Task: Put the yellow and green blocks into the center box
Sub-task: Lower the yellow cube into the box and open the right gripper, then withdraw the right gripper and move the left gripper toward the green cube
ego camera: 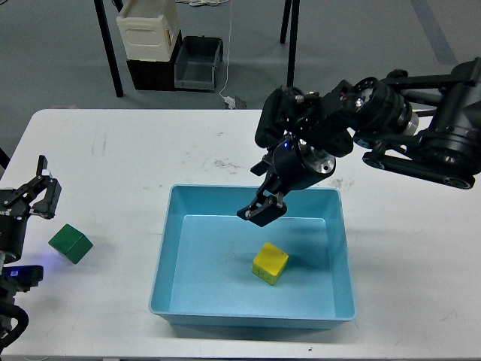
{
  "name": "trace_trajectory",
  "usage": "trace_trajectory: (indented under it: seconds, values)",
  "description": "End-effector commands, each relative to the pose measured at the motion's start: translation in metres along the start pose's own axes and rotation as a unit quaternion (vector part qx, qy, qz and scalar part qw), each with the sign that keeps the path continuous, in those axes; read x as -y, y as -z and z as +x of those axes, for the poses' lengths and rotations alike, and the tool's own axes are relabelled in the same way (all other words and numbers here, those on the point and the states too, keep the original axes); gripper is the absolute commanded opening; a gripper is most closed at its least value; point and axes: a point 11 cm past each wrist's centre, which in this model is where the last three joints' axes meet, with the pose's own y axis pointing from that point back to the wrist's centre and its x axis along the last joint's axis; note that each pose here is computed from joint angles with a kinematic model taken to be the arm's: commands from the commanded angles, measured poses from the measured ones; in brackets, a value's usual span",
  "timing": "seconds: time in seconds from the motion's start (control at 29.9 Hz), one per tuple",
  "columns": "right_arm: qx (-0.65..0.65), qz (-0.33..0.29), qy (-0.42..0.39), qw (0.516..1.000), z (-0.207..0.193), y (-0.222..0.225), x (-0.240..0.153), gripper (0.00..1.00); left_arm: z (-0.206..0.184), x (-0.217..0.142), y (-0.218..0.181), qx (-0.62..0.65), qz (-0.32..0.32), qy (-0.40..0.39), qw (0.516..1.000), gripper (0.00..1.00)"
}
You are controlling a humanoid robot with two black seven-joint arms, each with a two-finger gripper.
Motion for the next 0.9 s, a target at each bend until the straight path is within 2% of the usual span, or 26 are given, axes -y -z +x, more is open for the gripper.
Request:
trace_trajectory:
  seconds: [0.0,0.13,0.27,0.43,0.53,0.73,0.87]
  values:
    - [0.018,0.007,-0.108,0.994,0.036,-0.003,-0.020,1.00,-0.016,0.016,-0.016,0.044,0.017,0.021,0.999,1.00]
    - [0.052,0.034,-0.201,0.978,0.059,0.001,-0.031,1.00,-0.034,0.038,-0.042,0.146,0.039,0.039,0.988,1.00]
    - [0.101,0.073,-0.268,0.955,0.061,0.007,-0.028,1.00,-0.050,0.064,-0.057,0.313,0.051,0.079,0.945,1.00]
    - [0.160,0.094,-0.363,0.913,0.050,0.003,-0.040,1.00,-0.087,0.080,-0.069,0.446,0.003,0.170,0.879,1.00]
    - [0.189,0.087,-0.408,0.889,0.041,-0.003,-0.054,1.00,-0.107,0.086,-0.066,0.538,0.011,0.219,0.814,0.99]
    - [0.270,0.069,-0.509,0.814,0.006,-0.028,-0.100,0.99,-0.139,0.105,-0.047,0.698,0.045,0.291,0.653,0.99]
    - [0.321,0.039,-0.566,0.758,-0.026,-0.043,-0.129,0.98,-0.137,0.108,-0.037,0.773,0.088,0.312,0.545,0.99]
